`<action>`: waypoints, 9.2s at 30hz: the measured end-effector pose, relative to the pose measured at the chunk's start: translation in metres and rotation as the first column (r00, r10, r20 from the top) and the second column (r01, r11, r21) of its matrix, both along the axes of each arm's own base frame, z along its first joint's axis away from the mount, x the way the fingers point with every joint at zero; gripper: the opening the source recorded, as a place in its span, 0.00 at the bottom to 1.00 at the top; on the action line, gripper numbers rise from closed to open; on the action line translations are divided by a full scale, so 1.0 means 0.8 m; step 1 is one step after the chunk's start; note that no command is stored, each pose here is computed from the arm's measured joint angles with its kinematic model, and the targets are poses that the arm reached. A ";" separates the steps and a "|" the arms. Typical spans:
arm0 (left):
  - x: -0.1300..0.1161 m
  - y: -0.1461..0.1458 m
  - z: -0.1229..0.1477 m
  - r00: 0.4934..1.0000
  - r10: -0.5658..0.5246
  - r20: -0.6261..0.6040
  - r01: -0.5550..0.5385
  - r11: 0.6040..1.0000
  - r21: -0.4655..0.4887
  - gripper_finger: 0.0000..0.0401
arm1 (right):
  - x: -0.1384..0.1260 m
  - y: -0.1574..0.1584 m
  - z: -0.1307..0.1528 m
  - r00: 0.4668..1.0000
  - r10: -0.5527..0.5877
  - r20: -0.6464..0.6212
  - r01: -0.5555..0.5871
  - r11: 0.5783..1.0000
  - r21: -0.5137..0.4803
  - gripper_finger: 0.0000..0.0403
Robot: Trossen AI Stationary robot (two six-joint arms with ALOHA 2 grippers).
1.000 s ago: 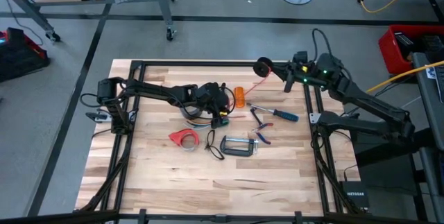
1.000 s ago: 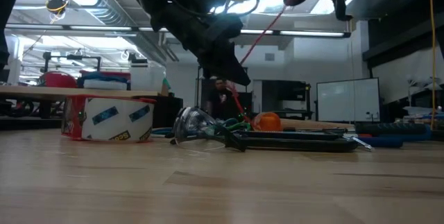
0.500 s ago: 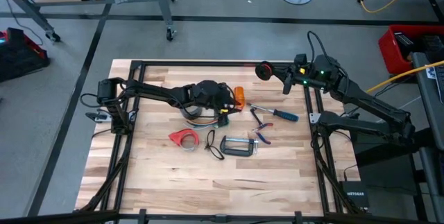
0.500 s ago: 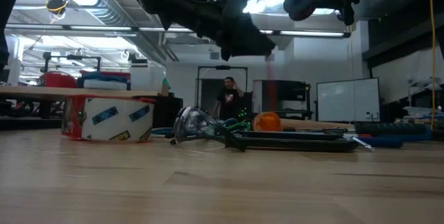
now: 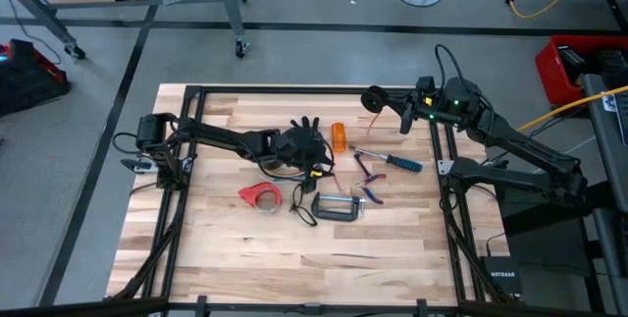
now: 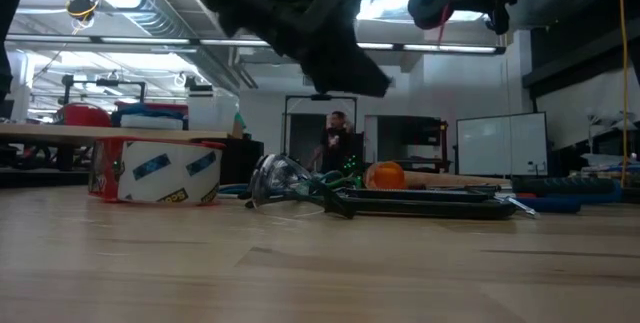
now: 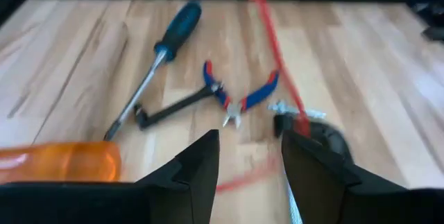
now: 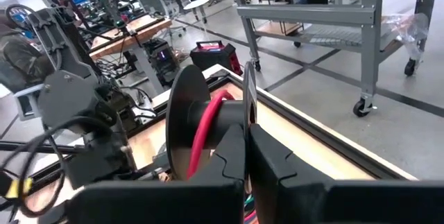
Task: Coil cords
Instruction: Coil the red wire
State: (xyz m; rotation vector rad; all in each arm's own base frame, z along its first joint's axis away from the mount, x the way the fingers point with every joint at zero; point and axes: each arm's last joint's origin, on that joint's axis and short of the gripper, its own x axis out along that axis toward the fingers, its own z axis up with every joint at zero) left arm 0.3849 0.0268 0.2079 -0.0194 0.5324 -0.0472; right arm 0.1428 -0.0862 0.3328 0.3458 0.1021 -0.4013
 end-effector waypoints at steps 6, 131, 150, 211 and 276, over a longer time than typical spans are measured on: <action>-0.008 0.015 -0.011 0.991 0.082 -0.106 -0.080 0.996 0.027 0.38 | -0.001 0.002 0.001 0.999 0.033 0.007 -0.033 0.999 0.001 0.01; 0.038 0.018 0.012 0.823 0.293 0.488 -0.252 0.956 -0.148 0.28 | 0.154 0.043 -0.003 0.849 0.272 0.453 -0.190 0.957 -0.217 0.01; 0.038 0.018 0.010 0.829 0.290 0.477 -0.254 0.957 -0.140 0.01 | 0.153 0.043 -0.003 0.841 0.297 0.453 -0.212 0.950 -0.229 0.01; -0.067 0.138 0.004 0.872 0.380 -0.309 -0.484 0.768 -0.420 0.00 | 0.141 0.042 -0.146 0.847 0.212 -0.487 -0.021 0.929 0.368 0.01; -0.030 0.049 -0.046 0.921 -0.038 -0.387 0.173 0.931 0.321 0.12 | 0.153 0.046 -0.118 0.893 0.375 -0.249 -0.260 0.881 0.396 0.01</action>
